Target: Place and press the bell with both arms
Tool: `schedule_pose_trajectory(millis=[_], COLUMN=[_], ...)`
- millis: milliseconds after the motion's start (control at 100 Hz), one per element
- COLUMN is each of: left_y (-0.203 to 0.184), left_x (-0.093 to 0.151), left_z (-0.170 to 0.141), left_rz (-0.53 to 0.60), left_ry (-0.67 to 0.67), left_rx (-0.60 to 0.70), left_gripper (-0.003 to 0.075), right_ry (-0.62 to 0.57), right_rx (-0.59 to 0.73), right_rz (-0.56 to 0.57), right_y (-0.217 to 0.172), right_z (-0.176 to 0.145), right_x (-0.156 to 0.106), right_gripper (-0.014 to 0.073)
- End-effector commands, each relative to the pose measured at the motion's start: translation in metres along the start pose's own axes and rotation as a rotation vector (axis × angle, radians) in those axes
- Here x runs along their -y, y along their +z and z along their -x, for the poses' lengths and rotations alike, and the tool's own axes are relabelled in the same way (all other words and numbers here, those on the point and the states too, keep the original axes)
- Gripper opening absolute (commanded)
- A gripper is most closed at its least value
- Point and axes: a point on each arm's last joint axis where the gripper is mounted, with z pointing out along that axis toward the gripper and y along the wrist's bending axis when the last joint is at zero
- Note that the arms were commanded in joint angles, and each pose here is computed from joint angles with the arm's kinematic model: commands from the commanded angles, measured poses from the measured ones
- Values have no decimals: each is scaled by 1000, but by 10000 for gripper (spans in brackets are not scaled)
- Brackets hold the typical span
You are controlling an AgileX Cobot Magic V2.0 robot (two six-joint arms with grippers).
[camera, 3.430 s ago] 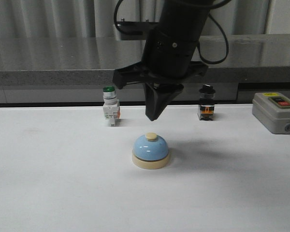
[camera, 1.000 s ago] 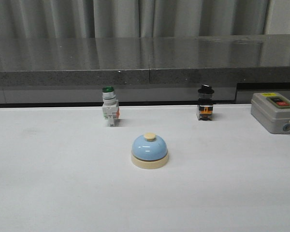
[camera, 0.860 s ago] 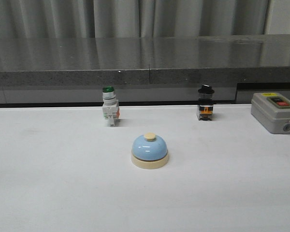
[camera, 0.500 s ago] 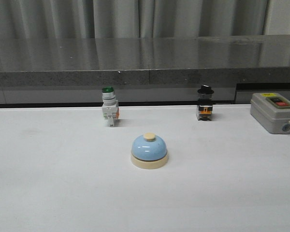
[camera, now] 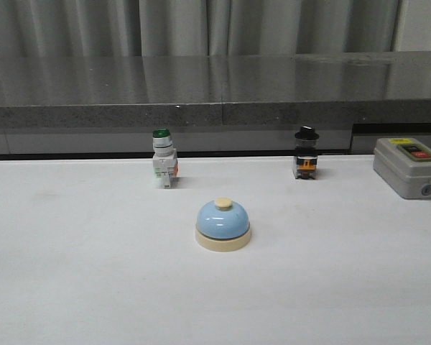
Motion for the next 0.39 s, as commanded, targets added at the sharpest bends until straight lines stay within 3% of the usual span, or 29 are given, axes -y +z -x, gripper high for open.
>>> schedule_pose_trajectory(millis=[0, 380], left_y=[-1, -1], left_x=[-1, -1], left_z=[-6, -6], left_rz=[-8, -8], left_ry=[-12, -12], left_rx=[65, 65], left_gripper=[-20, -20], right_ry=[-9, -9], right_rx=[117, 111], right_rz=[-2, -2], right_y=[-2, -2], right_z=[14, 13], right_x=[0, 0], right_gripper=[-60, -60])
